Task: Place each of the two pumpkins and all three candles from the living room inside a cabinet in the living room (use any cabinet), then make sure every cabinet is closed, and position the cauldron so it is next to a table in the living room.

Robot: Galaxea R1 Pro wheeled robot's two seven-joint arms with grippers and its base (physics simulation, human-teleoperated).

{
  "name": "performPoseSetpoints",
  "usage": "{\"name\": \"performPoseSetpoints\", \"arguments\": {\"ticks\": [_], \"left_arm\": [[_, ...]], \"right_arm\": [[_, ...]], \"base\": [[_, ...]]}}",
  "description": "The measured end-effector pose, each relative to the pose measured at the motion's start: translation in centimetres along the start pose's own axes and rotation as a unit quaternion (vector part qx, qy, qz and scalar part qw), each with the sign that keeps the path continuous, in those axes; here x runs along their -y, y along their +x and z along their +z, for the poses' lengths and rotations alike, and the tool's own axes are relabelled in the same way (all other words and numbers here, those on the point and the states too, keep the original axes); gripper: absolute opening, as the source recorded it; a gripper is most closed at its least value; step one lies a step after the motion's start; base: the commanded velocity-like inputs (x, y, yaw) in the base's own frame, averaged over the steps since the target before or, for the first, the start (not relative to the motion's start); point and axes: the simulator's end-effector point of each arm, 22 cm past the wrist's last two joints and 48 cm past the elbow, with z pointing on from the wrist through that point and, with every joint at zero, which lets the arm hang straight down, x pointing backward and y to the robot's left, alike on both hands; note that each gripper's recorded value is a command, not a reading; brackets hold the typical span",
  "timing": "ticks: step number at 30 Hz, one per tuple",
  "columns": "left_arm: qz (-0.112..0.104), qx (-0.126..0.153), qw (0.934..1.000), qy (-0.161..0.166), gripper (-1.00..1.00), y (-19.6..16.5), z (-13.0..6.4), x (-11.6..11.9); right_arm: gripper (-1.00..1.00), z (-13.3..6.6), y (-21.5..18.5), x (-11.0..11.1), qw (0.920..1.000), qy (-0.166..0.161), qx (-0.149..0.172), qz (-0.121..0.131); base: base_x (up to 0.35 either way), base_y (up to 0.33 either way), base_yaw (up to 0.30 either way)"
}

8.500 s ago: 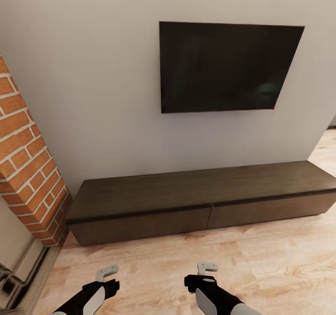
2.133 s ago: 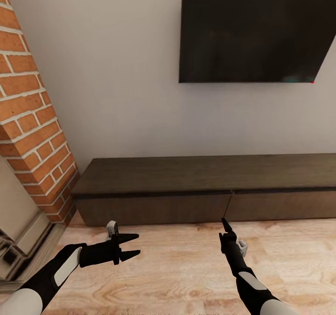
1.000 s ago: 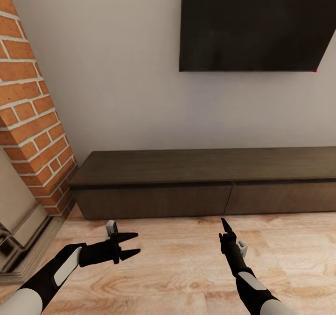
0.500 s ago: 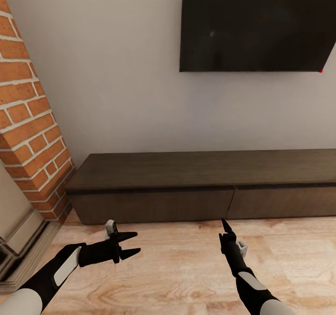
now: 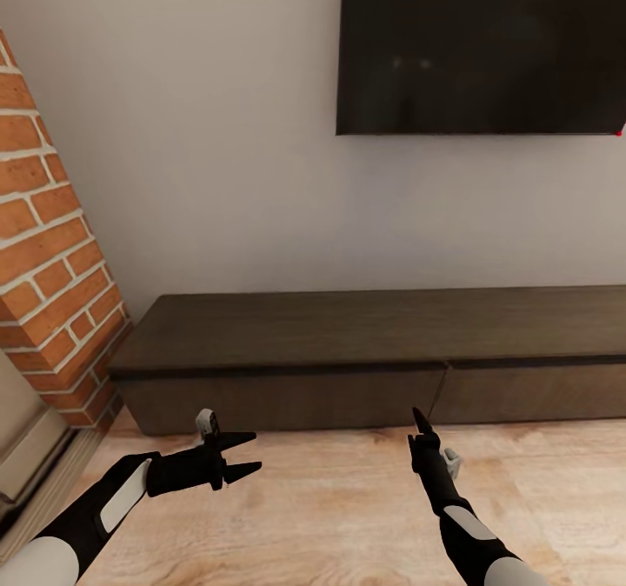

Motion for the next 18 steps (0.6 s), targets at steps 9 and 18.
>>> {"name": "performPoseSetpoints", "arguments": {"ticks": [9, 18], "left_arm": [[-0.003, -0.016, 0.9996, 0.022, 1.00, 1.0, 0.5, 0.7], [-0.013, -0.060, 0.9968, 0.050, 1.00, 3.8, 2.9, 1.4]], "right_arm": [[1.00, 0.0, 0.0, 0.0, 1.0000, 0.000, 0.000, 0.000], [1.00, 0.0, 0.1, 0.0, 1.0000, 0.000, -0.001, -0.002]], "base": [[0.047, 0.000, 0.000], [0.078, 0.000, 0.000]]}}
